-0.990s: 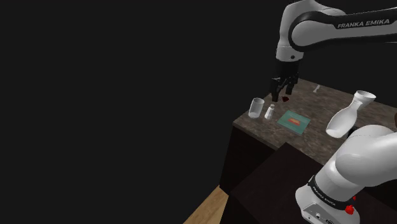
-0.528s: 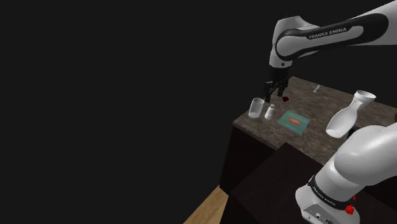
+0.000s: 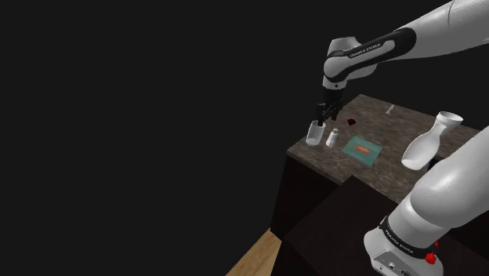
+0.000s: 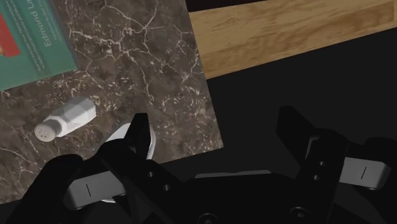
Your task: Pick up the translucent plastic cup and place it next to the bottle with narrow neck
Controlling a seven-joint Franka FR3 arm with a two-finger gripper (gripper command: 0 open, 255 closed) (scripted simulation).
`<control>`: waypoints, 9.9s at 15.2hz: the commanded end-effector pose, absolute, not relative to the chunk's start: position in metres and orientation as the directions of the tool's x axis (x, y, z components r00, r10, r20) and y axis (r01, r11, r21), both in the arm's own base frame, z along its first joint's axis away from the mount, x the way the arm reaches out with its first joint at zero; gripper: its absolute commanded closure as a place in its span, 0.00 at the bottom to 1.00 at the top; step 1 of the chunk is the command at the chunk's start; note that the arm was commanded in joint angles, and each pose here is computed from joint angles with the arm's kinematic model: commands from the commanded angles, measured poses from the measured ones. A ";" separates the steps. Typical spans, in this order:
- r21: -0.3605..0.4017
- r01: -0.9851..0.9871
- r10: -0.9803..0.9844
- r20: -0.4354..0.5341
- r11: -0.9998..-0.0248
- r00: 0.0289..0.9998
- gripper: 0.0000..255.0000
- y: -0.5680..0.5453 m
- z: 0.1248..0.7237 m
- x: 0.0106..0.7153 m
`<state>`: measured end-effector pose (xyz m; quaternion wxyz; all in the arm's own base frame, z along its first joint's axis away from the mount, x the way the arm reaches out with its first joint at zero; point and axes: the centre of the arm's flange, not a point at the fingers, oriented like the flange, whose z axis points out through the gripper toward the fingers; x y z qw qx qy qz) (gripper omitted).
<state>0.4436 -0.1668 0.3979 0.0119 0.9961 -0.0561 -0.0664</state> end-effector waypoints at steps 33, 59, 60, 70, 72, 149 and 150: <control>-0.020 -0.116 -0.113 -0.105 -0.993 0.988 1.00 -0.280 0.257 0.544; -0.020 -0.116 -0.113 -0.105 -0.993 0.988 1.00 -0.281 0.362 0.545; -0.020 -0.116 -0.113 -0.105 -0.993 0.988 1.00 -0.281 0.367 0.545; -0.020 -0.116 -0.113 -0.105 -0.993 0.988 1.00 -0.281 0.420 0.545; -0.020 -0.116 -0.113 -0.105 -0.993 0.988 1.00 -0.281 0.431 0.545; -0.020 -0.116 -0.113 -0.105 -0.993 0.988 1.00 -0.512 0.540 0.075; -0.020 -0.116 -0.113 -0.105 -0.993 0.988 1.00 -0.512 0.535 0.075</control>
